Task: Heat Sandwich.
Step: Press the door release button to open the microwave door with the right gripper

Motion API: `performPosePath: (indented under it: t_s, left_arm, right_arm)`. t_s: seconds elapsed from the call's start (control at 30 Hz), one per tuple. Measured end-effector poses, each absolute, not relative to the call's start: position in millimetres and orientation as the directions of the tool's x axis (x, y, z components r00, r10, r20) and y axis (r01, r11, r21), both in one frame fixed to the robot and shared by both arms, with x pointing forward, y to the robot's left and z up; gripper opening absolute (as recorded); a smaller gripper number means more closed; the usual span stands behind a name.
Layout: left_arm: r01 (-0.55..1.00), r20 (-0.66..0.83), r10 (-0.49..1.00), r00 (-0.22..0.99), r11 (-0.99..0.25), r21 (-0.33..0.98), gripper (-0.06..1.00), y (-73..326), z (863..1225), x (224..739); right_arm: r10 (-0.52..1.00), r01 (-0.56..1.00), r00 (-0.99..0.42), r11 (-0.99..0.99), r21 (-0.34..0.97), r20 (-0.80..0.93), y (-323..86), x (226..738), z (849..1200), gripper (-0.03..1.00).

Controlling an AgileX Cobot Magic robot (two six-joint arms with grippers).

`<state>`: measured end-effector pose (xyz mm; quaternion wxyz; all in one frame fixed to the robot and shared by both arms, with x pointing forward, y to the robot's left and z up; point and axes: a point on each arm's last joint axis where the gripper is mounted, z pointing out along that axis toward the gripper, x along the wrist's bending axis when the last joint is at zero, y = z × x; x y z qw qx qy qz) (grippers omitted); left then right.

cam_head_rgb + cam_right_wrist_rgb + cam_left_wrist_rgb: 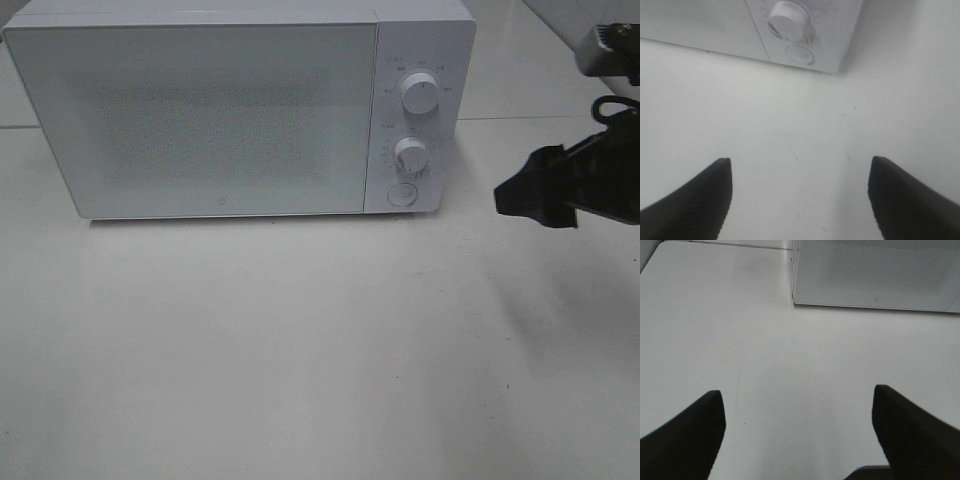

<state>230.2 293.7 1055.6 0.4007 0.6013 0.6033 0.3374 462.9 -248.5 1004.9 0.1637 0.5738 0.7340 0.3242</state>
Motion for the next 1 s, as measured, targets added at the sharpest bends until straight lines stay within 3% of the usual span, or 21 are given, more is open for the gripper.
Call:
performPosePath:
  t_s: [0.17, 0.2, 0.47, 0.77, 1.0]
  left_arm:
    - [0.455, -0.078, 0.996, 0.044, 0.049, 0.889, 0.76, 293.7, 1055.6, 230.2]
    - [0.455, -0.078, 0.996, 0.044, 0.049, 0.889, 0.76, 293.7, 1055.6, 230.2]
    - [0.455, -0.078, 0.996, 0.044, 0.049, 0.889, 0.76, 293.7, 1055.6, 230.2]
    - [0.455, -0.078, 0.996, 0.044, 0.049, 0.889, 0.76, 293.7, 1055.6, 230.2]
    - [0.455, -0.078, 0.996, 0.044, 0.049, 0.889, 0.76, 293.7, 1055.6, 230.2]
  right_arm:
    - [0.982, 0.843, -0.182, 0.125, 0.523, 0.057, -270.6, 452.4, 1013.6, 0.74]
    - [0.991, 0.891, -0.136, 0.122, 0.437, 0.001, -278.3, 445.3, 1016.5, 0.74]
    - [0.993, 0.974, -0.026, 0.052, 0.221, -0.116, -295.8, 403.6, 1019.8, 0.74]
    - [0.999, 0.928, 0.027, -0.039, 0.37, 0.037, -291.1, 333.4, 1021.2, 0.74]
    - [0.994, 0.757, 0.0, -0.071, 0.649, 0.108, -292.4, 284.0, 1042.9, 0.74]
